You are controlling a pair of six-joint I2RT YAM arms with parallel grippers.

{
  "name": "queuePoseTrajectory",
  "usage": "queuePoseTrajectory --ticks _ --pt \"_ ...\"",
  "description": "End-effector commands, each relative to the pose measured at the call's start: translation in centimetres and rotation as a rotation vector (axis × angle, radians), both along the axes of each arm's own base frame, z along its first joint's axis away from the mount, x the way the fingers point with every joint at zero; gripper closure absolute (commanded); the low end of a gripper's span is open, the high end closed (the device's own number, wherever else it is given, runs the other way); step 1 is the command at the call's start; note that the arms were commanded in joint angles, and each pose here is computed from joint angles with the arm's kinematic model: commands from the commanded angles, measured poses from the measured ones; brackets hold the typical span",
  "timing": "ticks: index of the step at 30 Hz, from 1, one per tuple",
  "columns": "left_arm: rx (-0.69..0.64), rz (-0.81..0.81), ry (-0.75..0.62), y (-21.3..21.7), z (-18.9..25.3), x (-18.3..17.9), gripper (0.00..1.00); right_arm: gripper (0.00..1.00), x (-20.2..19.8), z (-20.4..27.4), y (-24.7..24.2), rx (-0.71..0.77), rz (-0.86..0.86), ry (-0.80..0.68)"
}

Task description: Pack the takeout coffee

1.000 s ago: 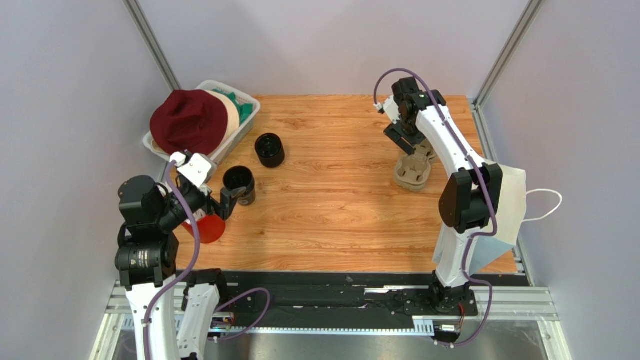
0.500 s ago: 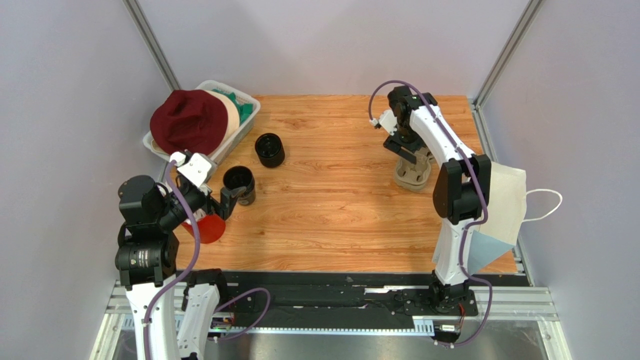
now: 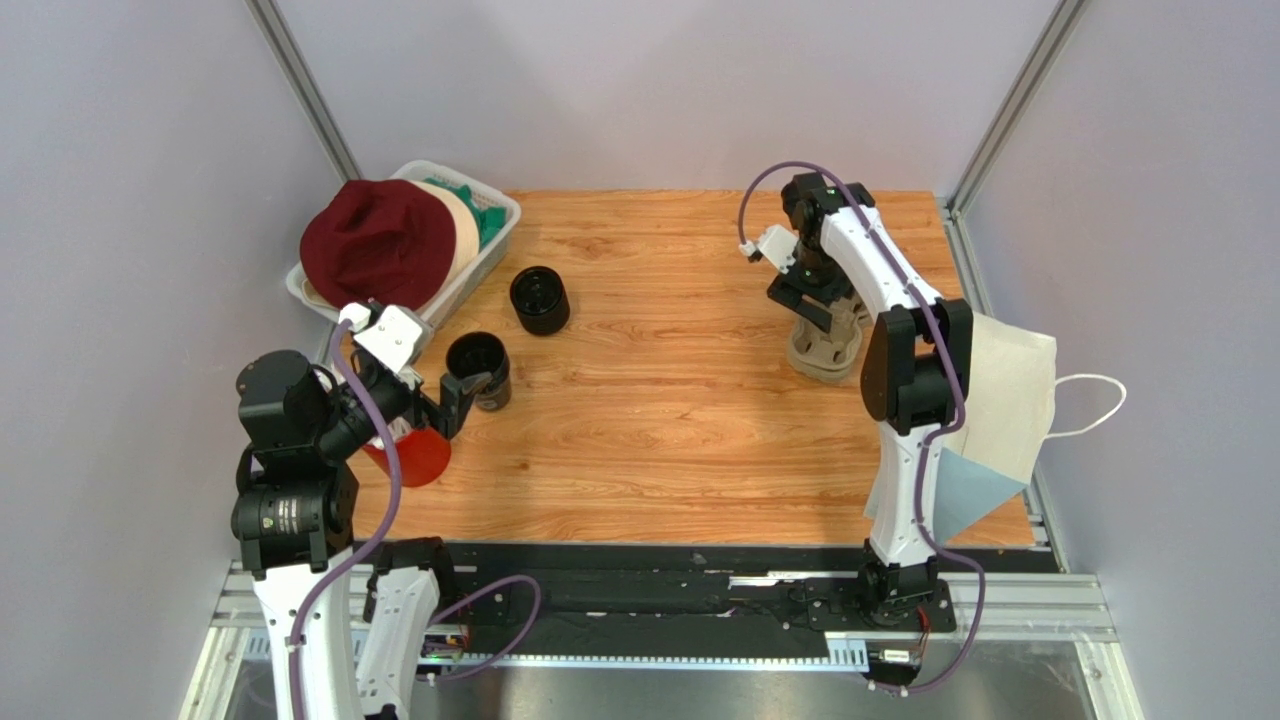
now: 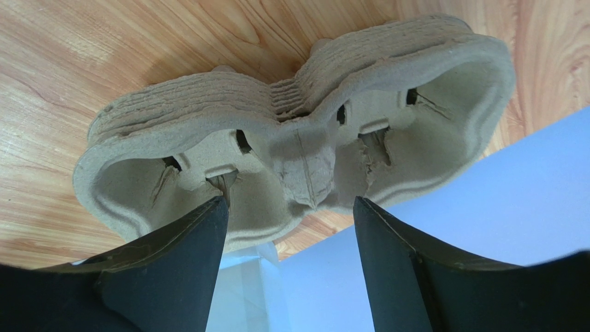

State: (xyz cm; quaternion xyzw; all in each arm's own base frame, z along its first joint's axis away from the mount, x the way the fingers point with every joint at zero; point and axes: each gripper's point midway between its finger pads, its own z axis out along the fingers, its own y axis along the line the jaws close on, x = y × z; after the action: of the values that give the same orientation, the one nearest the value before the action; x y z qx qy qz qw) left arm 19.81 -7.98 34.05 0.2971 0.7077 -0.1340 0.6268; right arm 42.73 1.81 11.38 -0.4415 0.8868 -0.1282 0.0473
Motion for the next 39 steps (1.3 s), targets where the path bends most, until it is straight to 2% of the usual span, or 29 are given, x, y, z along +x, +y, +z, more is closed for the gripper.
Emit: queuePoseTrajectory --ticks 1,10,17,19,22,26,30,39 --pt "-0.009 -0.008 -0.013 0.0 0.3 0.5 0.01 0.29 0.8 -0.2 0.1 0.031 0.033 0.011" --pt "-0.013 -0.003 -0.008 0.1 0.2 0.6 0.01 0.36 1.4 -1.0 0.8 0.072 0.043 0.008" --pt "-0.013 -0.001 -0.007 0.2 0.0 0.7 0.01 0.51 1.2 -1.1 0.7 0.079 0.04 0.014" --pt "-0.016 0.0 -0.005 0.1 0.0 0.7 0.01 0.5 1.2 -1.2 0.5 0.074 0.039 0.013" --pt "-0.017 -0.002 -0.007 0.1 0.1 0.6 0.01 0.43 1.5 -1.2 0.1 0.061 0.03 0.002" --pt "-0.016 0.0 -0.007 0.1 0.1 0.6 0.01 0.38 1.8 -1.3 -0.2 0.052 0.023 -0.008" --pt "-0.016 -0.002 -0.007 0.1 0.1 0.6 0.01 0.39 2.0 -1.3 -0.2 0.055 0.022 -0.014" --pt "-0.017 0.001 -0.006 0.2 0.1 0.7 0.01 0.51 2.1 -1.6 -0.2 0.06 0.016 -0.014"
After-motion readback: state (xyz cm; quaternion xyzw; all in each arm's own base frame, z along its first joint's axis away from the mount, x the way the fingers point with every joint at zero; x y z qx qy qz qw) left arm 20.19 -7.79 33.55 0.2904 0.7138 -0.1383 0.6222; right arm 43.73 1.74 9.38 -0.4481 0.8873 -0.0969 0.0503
